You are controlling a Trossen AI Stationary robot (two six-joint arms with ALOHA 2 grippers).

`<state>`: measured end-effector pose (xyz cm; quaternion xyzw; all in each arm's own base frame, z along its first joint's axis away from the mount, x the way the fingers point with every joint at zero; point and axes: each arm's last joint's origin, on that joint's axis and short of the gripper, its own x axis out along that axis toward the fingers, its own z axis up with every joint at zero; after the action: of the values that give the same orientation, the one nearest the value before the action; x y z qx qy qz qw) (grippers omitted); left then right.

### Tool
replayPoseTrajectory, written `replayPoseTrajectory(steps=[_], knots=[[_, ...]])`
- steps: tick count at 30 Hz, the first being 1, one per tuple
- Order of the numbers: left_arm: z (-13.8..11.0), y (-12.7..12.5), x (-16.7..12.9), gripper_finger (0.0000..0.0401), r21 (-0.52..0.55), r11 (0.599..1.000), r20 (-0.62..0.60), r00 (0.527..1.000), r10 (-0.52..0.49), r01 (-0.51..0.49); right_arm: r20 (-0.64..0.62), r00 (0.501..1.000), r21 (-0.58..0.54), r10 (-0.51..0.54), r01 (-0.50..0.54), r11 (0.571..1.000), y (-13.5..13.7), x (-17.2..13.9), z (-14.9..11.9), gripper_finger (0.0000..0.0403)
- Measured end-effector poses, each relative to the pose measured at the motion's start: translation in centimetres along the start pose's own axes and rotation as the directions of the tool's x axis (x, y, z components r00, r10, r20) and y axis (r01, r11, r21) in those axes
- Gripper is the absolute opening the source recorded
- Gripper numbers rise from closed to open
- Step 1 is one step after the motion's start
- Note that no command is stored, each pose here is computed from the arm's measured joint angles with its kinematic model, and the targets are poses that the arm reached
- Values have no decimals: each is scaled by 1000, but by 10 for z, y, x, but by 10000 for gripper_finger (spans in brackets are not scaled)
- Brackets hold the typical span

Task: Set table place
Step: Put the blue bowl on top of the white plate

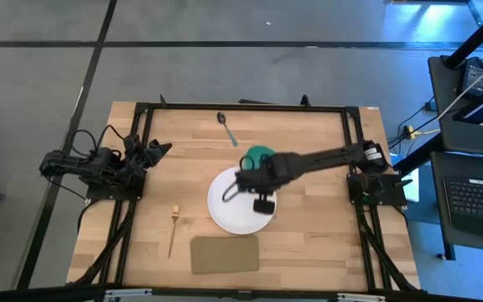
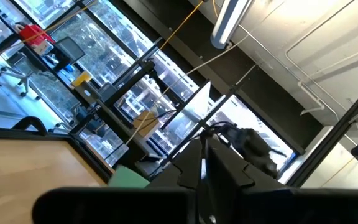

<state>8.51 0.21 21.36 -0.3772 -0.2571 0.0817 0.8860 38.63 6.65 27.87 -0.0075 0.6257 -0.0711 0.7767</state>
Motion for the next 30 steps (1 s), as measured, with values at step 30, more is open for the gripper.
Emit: replayPoseTrajectory(steps=[30], knots=[[-1, 0, 0, 9, 3, 1000, -7, 1000, 4, -4, -72, 996, -331, 48, -69, 941, 78, 86, 20, 19]])
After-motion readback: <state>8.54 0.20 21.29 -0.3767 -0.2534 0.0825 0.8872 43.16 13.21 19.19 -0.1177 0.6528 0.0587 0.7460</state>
